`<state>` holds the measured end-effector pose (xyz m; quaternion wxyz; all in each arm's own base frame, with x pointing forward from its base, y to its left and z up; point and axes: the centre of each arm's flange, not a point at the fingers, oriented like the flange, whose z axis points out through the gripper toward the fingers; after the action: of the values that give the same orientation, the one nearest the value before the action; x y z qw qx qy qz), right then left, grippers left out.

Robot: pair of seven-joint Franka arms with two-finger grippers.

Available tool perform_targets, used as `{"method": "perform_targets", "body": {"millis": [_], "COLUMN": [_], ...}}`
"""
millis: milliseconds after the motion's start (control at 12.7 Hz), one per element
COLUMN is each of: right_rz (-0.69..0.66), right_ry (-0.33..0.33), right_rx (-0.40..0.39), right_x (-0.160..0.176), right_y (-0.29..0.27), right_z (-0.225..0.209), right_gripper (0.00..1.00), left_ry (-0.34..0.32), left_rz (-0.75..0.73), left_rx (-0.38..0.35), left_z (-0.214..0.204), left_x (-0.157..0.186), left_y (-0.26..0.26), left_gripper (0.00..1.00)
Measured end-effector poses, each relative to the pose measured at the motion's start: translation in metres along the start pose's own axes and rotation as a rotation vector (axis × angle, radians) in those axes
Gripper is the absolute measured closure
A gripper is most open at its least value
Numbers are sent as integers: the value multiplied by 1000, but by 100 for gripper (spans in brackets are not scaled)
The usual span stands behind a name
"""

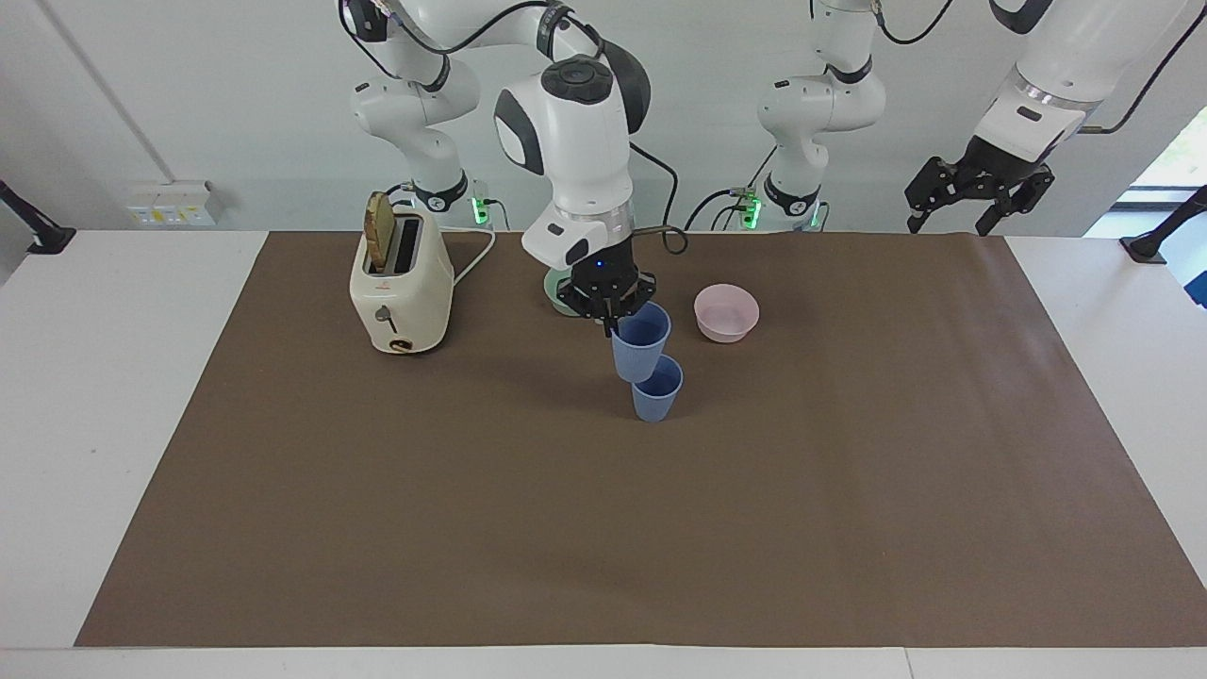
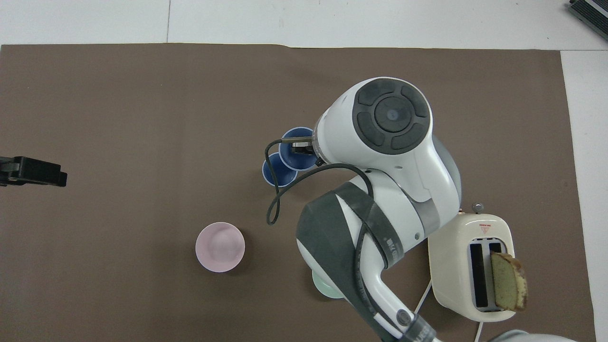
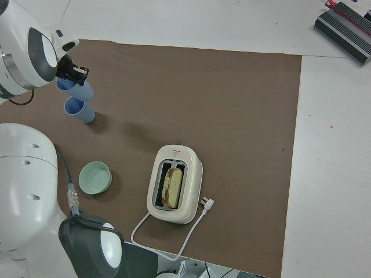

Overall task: Stack blue cups with both arms
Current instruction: 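Carry the held cup over the center cup and lower it inside, then open the right gripper and lift it off the stacked cups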

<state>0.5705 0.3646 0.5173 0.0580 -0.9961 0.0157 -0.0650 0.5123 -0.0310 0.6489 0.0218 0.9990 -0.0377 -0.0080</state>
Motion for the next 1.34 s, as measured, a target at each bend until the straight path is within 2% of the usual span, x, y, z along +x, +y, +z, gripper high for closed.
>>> {"method": "perform_targets", "body": {"millis": [1022,1336], "right_rz": [-4,0], "right_ry": [-76,-64], "right_rx": [7,27], "right_x": [-8,-11], "right_y": [-9,-8], "right_z": [45,64], "right_gripper": [95,95], "left_ry": [0,0], "left_rz": [0,0], "left_rx": [0,0], "left_z": [0,0], "left_x": [0,0], "left_y": [0,0], "left_gripper": [0,0]}}
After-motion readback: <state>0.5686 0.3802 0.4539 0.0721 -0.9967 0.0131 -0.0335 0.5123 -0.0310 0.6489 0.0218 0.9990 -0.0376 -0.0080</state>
